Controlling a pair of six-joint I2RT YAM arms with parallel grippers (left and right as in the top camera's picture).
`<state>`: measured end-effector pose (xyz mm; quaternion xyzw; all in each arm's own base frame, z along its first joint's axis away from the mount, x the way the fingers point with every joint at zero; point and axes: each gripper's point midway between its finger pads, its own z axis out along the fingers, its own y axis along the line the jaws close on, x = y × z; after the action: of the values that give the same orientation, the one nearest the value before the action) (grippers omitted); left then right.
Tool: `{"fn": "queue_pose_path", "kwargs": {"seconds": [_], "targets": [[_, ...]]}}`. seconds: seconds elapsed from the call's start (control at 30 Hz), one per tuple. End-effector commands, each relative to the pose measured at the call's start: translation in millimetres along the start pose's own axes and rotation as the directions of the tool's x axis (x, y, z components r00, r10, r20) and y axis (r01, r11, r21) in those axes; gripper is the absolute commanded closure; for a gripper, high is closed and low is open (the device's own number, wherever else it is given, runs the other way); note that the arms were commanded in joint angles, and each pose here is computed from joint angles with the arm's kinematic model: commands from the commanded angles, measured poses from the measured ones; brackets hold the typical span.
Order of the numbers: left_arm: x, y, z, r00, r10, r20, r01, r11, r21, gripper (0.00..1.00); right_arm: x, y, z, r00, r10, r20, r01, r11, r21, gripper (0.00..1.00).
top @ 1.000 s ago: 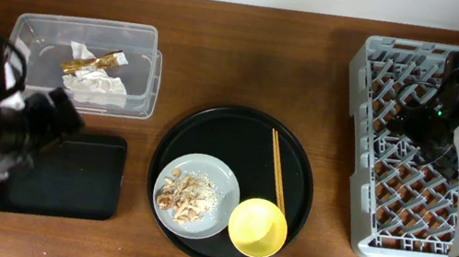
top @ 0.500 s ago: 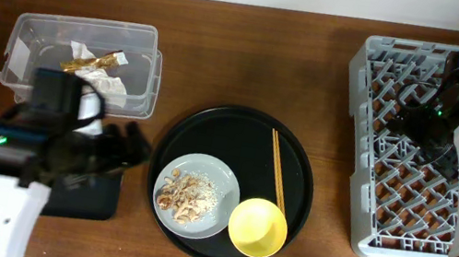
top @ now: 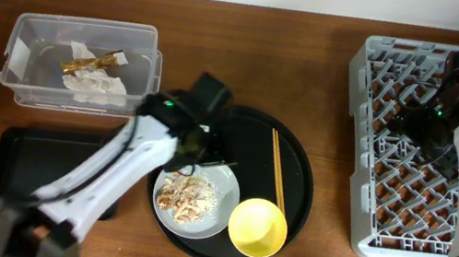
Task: Sort waste into correct bins and load items into the dishwasher rack
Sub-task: 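Move the left gripper over to the white plate of food scraps, then grasp the plate rim with the left gripper and lift it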
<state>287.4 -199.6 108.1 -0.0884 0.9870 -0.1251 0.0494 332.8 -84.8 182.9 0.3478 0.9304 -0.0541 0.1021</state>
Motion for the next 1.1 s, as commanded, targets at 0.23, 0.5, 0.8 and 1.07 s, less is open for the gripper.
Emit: {"fn": "queue_pose_path", "kwargs": {"seconds": [0.23, 0.5, 0.8, 1.07], "targets": [[5, -22, 39, 0.993, -0.013, 0.115, 0.036, 0.979, -0.200, 0.05, -2, -5, 1, 1.000, 0.013, 0.007, -0.013, 1.000, 0.020, 0.01], [4, -49, 69, 0.993, 0.051, 0.103, -0.029, 0.979, -0.200, 0.05, -2, -5, 1, 1.000, 0.013, 0.007, -0.013, 1.000, 0.020, 0.01], [12, -49, 86, 0.994, 0.069, 0.080, -0.047, 0.968, -0.245, 0.16, -2, -5, 1, 1.000, 0.013, 0.007, -0.013, 1.000, 0.020, 0.01], [19, -37, 101, 0.997, 0.028, 0.071, -0.005, 0.950, -0.311, 0.19, -2, -5, 1, 1.000, 0.013, 0.007, -0.013, 1.000, 0.020, 0.01]]}}
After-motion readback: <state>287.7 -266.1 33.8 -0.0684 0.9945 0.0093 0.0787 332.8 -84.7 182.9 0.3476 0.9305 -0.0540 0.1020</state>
